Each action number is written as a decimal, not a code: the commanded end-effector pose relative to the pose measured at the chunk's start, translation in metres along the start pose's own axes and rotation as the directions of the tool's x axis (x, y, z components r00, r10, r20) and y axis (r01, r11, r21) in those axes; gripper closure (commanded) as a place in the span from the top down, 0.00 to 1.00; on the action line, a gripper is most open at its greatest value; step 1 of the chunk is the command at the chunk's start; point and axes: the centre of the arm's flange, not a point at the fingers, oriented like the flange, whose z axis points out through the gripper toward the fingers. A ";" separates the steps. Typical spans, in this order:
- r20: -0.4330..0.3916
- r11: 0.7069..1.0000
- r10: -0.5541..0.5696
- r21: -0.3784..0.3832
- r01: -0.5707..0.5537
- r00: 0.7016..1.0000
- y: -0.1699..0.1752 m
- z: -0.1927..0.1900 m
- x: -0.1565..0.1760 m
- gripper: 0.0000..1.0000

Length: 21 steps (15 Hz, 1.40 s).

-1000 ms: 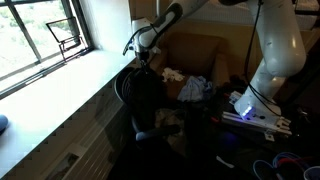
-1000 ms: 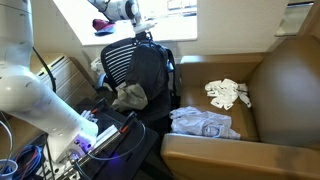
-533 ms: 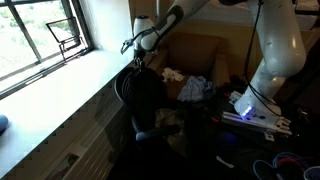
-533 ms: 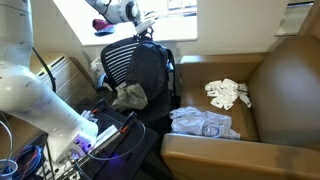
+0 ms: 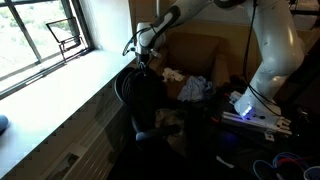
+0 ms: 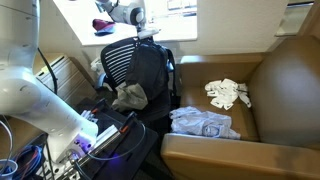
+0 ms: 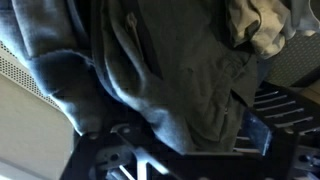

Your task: Move the bag and clothing from the black chair to the brown chair then hang the belt on the armrest of the black chair

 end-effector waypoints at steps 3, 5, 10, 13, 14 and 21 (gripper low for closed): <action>0.061 0.998 0.017 -0.064 -0.013 0.998 -0.001 -0.001 0.000 1.00; 0.061 0.996 0.036 -0.081 -0.031 0.997 0.002 -0.003 0.000 0.74; 0.034 0.993 0.071 -0.101 -0.067 0.997 0.005 -0.005 0.001 0.38; 0.027 0.991 0.091 -0.097 -0.088 0.996 0.008 -0.006 0.001 0.17; 0.029 0.991 0.099 -0.098 -0.096 0.995 0.010 -0.007 0.000 0.10; -0.006 0.978 0.186 -0.092 -0.186 0.982 0.019 -0.021 -0.005 0.01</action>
